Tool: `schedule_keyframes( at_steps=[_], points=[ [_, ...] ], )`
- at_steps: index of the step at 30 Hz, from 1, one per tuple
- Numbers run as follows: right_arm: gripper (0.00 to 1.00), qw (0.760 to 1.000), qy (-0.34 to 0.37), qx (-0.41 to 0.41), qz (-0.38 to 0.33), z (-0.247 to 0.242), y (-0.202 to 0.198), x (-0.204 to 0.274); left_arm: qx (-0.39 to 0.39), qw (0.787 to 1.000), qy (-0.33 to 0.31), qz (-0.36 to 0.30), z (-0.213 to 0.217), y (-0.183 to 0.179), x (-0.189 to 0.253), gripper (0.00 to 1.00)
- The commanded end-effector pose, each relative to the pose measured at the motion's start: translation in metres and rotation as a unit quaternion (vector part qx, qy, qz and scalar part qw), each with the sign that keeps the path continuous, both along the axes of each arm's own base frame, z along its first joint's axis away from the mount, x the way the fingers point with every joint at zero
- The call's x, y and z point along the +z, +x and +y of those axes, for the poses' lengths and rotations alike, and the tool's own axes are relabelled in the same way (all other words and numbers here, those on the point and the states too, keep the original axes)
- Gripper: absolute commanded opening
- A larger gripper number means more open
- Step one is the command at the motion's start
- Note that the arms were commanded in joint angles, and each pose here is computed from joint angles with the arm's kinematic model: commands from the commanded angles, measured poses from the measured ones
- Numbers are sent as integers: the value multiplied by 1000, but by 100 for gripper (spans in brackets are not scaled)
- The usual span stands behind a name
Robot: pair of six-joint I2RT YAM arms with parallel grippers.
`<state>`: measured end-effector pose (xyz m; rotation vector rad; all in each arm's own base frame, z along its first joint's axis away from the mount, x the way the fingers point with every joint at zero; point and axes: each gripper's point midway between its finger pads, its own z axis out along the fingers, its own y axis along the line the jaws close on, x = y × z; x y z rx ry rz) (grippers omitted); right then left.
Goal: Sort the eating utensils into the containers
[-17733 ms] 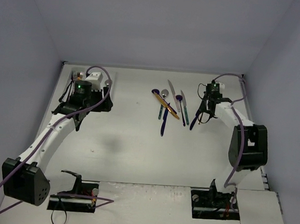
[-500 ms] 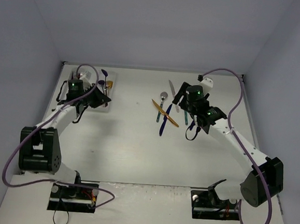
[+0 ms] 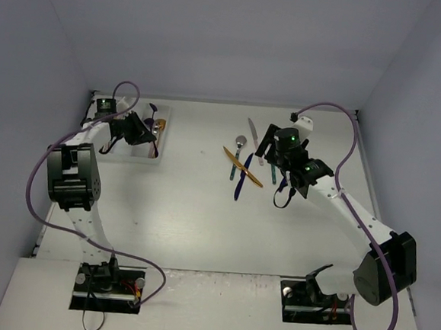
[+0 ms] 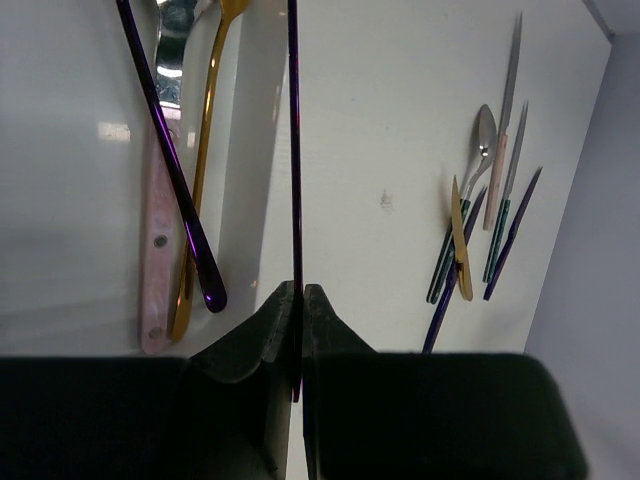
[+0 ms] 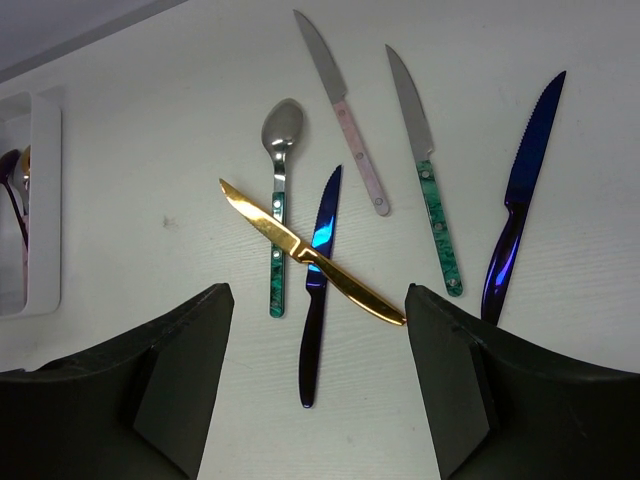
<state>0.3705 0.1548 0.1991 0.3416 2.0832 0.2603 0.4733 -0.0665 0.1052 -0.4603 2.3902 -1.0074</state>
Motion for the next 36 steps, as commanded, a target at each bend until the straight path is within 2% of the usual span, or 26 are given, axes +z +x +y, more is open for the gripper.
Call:
schedule_keyframes(
  at_steps=[1, 3, 5, 9, 14, 21, 23, 26, 29, 32, 36],
  points=[
    [67, 999, 9, -5, -37, -3, 6, 21, -26, 1000, -10, -7, -3, 2, 13, 0],
    [67, 999, 8, -5, -35, -3, 6, 19, -25, 1000, -3, 4, -2, -1, 9, 3],
    [67, 999, 7, -5, -33, -3, 7, 18, -18, 1000, 17, 11, 4, -4, 8, 21],
    [67, 1000, 9, -3, -28, -1, 8, 14, 1, 998, 63, 20, 18, -8, 10, 45],
    [67, 1000, -1, -7, -21, -2, 12, 7, 34, 991, 125, 19, 38, -13, 26, 58],
    [66, 1000, -25, 1, 6, 10, 33, -15, 74, 974, 207, -44, 61, -33, 82, 61],
    [65, 999, -32, 4, 18, 15, 43, -25, 82, 964, 236, -89, 60, -49, 115, 61],
    [62, 999, -42, 10, 32, 25, 58, -39, 75, 947, 284, -134, 50, -71, 134, 61],
    [58, 997, -53, 15, 49, 34, 73, -59, 53, 930, 320, -173, 31, -91, 139, 61],
    [56, 997, -53, 22, 51, 46, 91, -64, 47, 927, 322, -188, 25, -116, 132, 61],
    [55, 995, -58, 32, 73, 60, 106, -93, 43, 922, 335, -191, 28, -130, 117, 61]
  ],
)
